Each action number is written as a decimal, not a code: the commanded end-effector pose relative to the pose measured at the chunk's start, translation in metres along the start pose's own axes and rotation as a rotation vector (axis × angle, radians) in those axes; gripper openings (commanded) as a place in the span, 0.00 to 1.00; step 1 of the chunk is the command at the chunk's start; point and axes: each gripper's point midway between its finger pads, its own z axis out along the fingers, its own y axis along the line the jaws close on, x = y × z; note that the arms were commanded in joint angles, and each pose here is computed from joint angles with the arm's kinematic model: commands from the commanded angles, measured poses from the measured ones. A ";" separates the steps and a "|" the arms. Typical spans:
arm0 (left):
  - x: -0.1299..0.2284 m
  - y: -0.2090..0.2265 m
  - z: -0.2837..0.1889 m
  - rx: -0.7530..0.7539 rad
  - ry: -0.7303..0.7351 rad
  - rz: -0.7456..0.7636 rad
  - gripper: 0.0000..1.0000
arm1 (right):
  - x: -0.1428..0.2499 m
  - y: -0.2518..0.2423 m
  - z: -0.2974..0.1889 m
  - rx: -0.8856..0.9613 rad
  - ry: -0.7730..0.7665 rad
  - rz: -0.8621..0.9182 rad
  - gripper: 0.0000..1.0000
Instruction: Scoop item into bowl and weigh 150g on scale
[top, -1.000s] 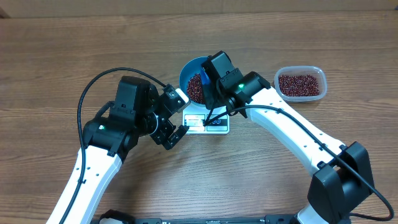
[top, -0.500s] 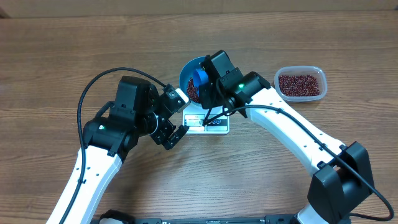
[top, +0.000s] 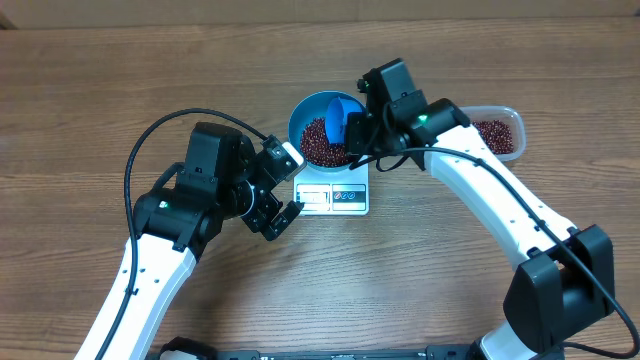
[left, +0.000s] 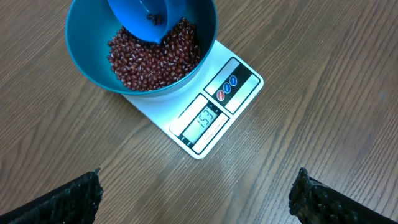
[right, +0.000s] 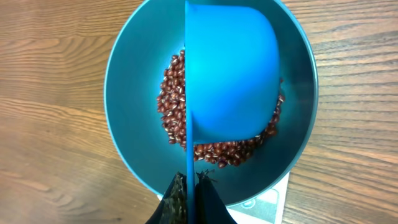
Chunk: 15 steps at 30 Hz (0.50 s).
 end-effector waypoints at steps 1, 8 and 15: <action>0.003 -0.003 0.002 0.007 0.007 -0.012 0.99 | -0.012 0.022 -0.024 -0.099 -0.038 -0.009 0.04; 0.003 -0.003 0.002 0.007 0.007 -0.012 1.00 | -0.012 0.022 -0.024 -0.099 -0.039 -0.012 0.04; 0.003 -0.003 0.002 0.007 0.007 -0.012 1.00 | -0.013 0.022 -0.027 -0.100 -0.047 -0.044 0.04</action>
